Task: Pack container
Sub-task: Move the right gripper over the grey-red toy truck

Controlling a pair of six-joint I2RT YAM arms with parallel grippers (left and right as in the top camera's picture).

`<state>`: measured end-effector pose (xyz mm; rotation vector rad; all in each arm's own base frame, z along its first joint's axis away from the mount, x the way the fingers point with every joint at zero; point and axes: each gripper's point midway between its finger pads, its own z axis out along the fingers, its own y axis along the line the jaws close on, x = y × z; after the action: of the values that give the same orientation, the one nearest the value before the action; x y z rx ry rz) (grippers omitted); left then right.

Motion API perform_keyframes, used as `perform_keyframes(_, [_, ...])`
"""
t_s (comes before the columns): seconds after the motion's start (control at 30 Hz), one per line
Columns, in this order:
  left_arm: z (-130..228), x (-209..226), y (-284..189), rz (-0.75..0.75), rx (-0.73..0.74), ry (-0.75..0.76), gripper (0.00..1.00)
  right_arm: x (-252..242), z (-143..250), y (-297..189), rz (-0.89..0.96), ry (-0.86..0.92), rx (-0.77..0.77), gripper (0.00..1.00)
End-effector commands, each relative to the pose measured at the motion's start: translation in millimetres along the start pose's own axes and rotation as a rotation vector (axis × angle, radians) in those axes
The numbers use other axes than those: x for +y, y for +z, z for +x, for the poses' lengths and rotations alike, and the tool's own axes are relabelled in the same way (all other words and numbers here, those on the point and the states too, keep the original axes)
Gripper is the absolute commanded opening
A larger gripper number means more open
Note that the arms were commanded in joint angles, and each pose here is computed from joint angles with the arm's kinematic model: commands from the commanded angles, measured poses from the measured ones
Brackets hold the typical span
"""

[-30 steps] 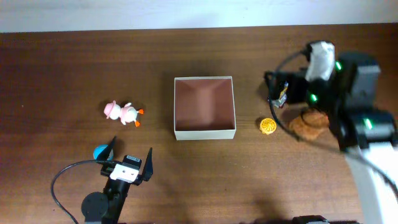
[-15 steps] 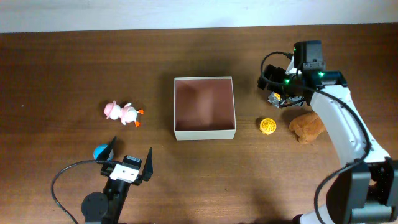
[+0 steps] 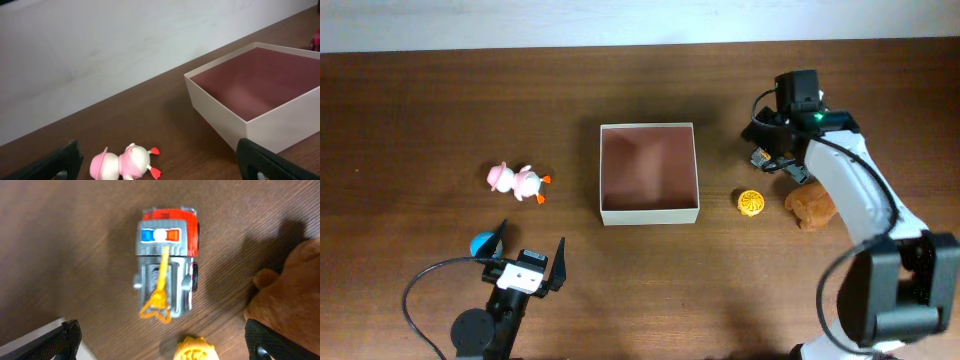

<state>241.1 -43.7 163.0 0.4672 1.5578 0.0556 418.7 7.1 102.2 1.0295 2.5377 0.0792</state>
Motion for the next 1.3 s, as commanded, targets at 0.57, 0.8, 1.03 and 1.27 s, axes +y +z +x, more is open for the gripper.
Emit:
perform_keyframes(0.57, [1, 1, 0, -0.006, 0.003, 0.004, 1.00, 1, -18, 52, 0.050, -0.189, -0.053, 0.99])
perform_keyframes(0.8, [1, 1, 0, -0.006, 0.003, 0.004, 1.00, -8, -11, 74, 0.053, -0.168, 0.011, 1.00])
perform_keyframes(1.03, [1, 1, 0, -0.006, 0.003, 0.004, 1.00, -6, -8, 80, 0.033, -0.164, 0.030, 0.85])
perform_keyframes(1.27, [1, 1, 0, -0.006, 0.003, 0.004, 1.00, -6, -8, 80, 0.031, -0.261, 0.033, 0.70])
